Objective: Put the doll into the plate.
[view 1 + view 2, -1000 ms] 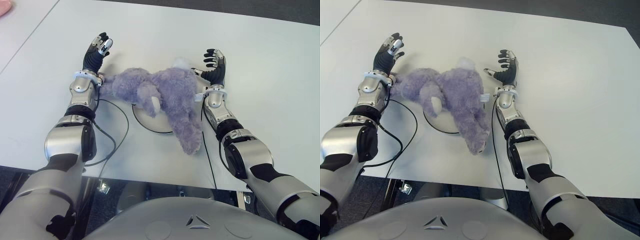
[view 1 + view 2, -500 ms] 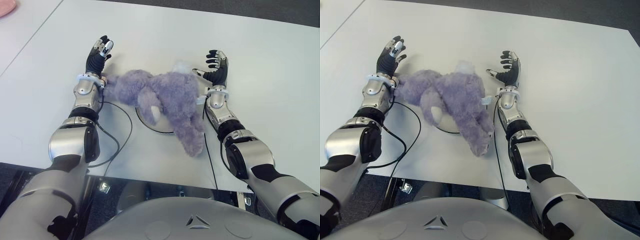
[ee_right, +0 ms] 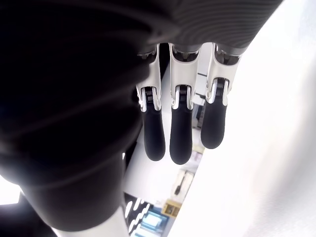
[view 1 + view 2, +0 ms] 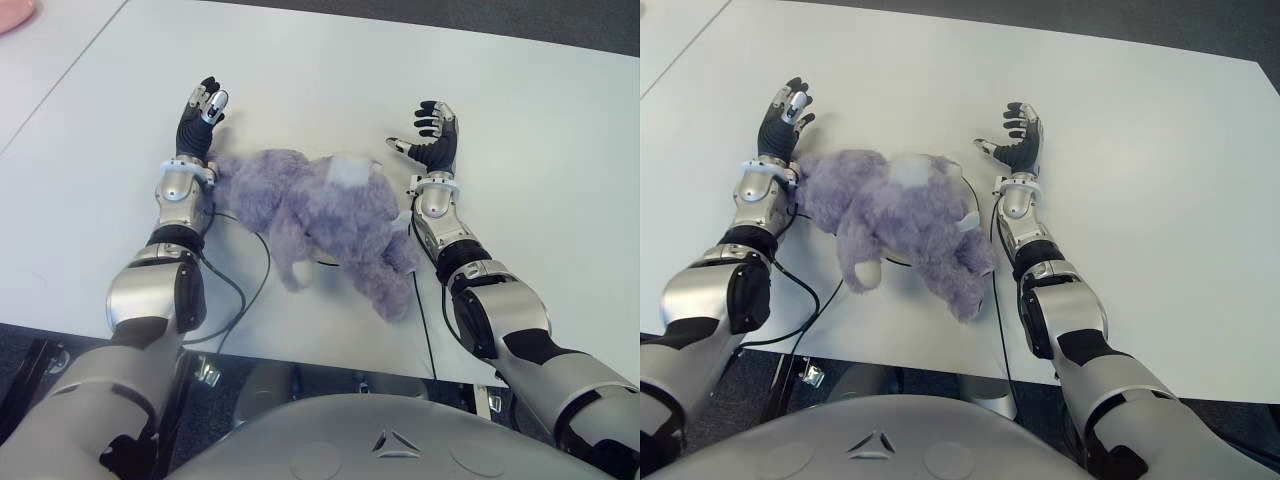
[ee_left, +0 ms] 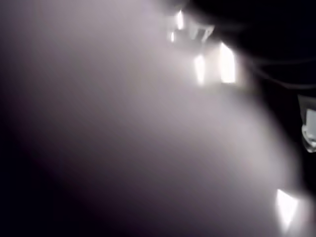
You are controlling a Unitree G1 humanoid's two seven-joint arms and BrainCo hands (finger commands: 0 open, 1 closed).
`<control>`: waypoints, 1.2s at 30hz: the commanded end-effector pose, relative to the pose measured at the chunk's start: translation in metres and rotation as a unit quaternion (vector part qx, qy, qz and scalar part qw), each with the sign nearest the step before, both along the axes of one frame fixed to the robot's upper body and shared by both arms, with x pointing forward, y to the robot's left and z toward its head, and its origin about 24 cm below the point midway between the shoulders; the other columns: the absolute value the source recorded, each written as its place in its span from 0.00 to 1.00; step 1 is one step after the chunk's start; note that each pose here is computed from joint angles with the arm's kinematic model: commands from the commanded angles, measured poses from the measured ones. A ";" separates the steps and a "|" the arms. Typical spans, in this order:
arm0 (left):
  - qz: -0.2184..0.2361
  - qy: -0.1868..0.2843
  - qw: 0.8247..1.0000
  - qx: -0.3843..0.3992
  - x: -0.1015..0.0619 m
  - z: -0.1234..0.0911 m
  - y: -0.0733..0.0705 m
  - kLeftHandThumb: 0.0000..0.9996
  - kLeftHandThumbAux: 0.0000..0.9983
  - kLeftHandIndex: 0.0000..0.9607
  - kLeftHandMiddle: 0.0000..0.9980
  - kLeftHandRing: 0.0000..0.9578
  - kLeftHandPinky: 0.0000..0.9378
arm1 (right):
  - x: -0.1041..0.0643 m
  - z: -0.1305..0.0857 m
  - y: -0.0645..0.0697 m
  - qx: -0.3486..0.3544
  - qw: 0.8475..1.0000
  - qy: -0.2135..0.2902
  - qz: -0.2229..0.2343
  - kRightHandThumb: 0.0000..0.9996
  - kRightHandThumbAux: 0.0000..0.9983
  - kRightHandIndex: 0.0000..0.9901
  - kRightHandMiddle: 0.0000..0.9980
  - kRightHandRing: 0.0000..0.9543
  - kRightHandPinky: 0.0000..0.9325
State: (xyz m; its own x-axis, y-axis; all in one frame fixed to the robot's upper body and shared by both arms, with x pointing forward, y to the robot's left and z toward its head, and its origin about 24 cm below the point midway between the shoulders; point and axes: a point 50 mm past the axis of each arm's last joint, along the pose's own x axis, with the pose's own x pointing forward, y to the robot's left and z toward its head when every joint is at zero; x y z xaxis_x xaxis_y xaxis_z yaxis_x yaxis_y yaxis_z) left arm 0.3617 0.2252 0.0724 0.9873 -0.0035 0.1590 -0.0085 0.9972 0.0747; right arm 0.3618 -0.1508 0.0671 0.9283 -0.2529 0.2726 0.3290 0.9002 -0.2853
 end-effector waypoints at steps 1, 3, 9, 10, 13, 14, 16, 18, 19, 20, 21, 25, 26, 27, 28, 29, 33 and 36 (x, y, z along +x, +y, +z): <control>-0.011 0.119 0.992 -0.038 -0.054 -0.091 -0.034 0.00 0.42 0.00 0.00 0.00 0.00 | -0.123 -0.154 -0.008 0.024 0.958 0.284 -0.031 0.00 1.00 0.28 0.36 0.39 0.39; -0.015 0.111 0.993 -0.036 -0.057 -0.092 -0.039 0.00 0.41 0.00 0.00 0.00 0.00 | -0.123 -0.154 -0.008 0.023 0.959 0.282 -0.033 0.00 1.00 0.29 0.36 0.39 0.39; -0.015 0.118 0.992 -0.038 -0.065 -0.102 -0.049 0.00 0.41 0.00 0.00 0.00 0.00 | -0.123 -0.154 -0.007 0.026 0.958 0.284 -0.032 0.03 1.00 0.29 0.36 0.39 0.40; -0.013 0.124 0.991 -0.041 -0.067 -0.104 -0.049 0.00 0.41 0.00 0.00 0.00 0.00 | -0.123 -0.154 -0.006 0.025 0.958 0.284 -0.031 0.05 1.00 0.29 0.36 0.39 0.40; -0.008 0.138 0.989 -0.050 -0.072 -0.110 -0.050 0.00 0.41 0.00 0.00 0.00 0.00 | -0.123 -0.154 -0.006 0.024 0.959 0.282 -0.030 0.08 1.00 0.29 0.36 0.39 0.40; -0.007 0.142 0.988 -0.053 -0.073 -0.111 -0.050 0.00 0.41 0.00 0.00 0.00 0.00 | -0.123 -0.154 -0.005 0.024 0.959 0.281 -0.030 0.08 1.00 0.29 0.36 0.39 0.40; -0.004 0.152 0.987 -0.059 -0.074 -0.114 -0.050 0.00 0.41 0.00 0.00 0.00 0.00 | -0.123 -0.154 -0.005 0.024 0.959 0.279 -0.030 0.09 1.00 0.29 0.36 0.39 0.39; 0.002 0.170 0.983 -0.070 -0.076 -0.119 -0.051 0.00 0.42 0.00 0.00 0.00 0.00 | -0.124 -0.154 -0.004 0.025 0.960 0.278 -0.030 0.09 1.00 0.29 0.36 0.39 0.39; 0.006 0.184 0.980 -0.073 -0.077 -0.122 -0.050 0.00 0.42 0.00 0.00 0.00 0.00 | -0.124 -0.154 -0.004 0.025 0.960 0.278 -0.030 0.09 1.00 0.29 0.36 0.39 0.39; 0.008 0.193 0.978 -0.074 -0.078 -0.124 -0.050 0.00 0.42 0.00 0.00 0.00 0.00 | -0.124 -0.154 -0.004 0.025 0.960 0.278 -0.031 0.09 1.00 0.29 0.36 0.39 0.39; 0.011 0.206 0.976 -0.073 -0.079 -0.127 -0.050 0.00 0.42 0.00 0.00 0.00 0.00 | -0.124 -0.154 -0.004 0.024 0.960 0.279 -0.031 0.09 1.00 0.29 0.36 0.39 0.39; 0.018 0.234 0.970 -0.069 -0.081 -0.133 -0.049 0.00 0.44 0.00 0.00 0.00 0.00 | -0.124 -0.154 -0.004 0.023 0.959 0.281 -0.031 0.07 1.00 0.29 0.36 0.39 0.39; 0.019 0.237 0.969 -0.069 -0.081 -0.133 -0.049 0.00 0.44 0.00 0.00 0.00 0.00 | -0.124 -0.154 -0.004 0.023 0.959 0.281 -0.031 0.07 1.00 0.29 0.36 0.39 0.39; 0.020 0.239 0.968 -0.069 -0.082 -0.134 -0.049 0.00 0.44 0.00 0.00 0.00 0.00 | -0.124 -0.154 -0.004 0.023 0.959 0.281 -0.031 0.07 1.00 0.29 0.36 0.39 0.39; 0.021 0.245 0.967 -0.069 -0.082 -0.135 -0.048 0.00 0.45 0.00 0.00 0.00 0.00 | -0.124 -0.154 -0.003 0.023 0.959 0.281 -0.031 0.07 1.00 0.29 0.36 0.39 0.39; 0.022 0.251 0.965 -0.070 -0.082 -0.136 -0.048 0.00 0.45 0.00 0.00 0.00 0.00 | -0.124 -0.154 -0.003 0.022 0.959 0.280 -0.030 0.07 1.00 0.29 0.36 0.40 0.39; 0.024 0.268 0.960 -0.071 -0.084 -0.140 -0.047 0.00 0.46 0.00 0.01 0.00 0.00 | -0.124 -0.154 -0.002 0.024 0.959 0.280 -0.028 0.07 1.00 0.29 0.36 0.40 0.40; 0.024 0.274 0.959 -0.069 -0.085 -0.141 -0.047 0.00 0.46 0.00 0.01 0.00 0.00 | -0.124 -0.154 -0.002 0.024 0.959 0.280 -0.028 0.07 1.00 0.29 0.36 0.40 0.41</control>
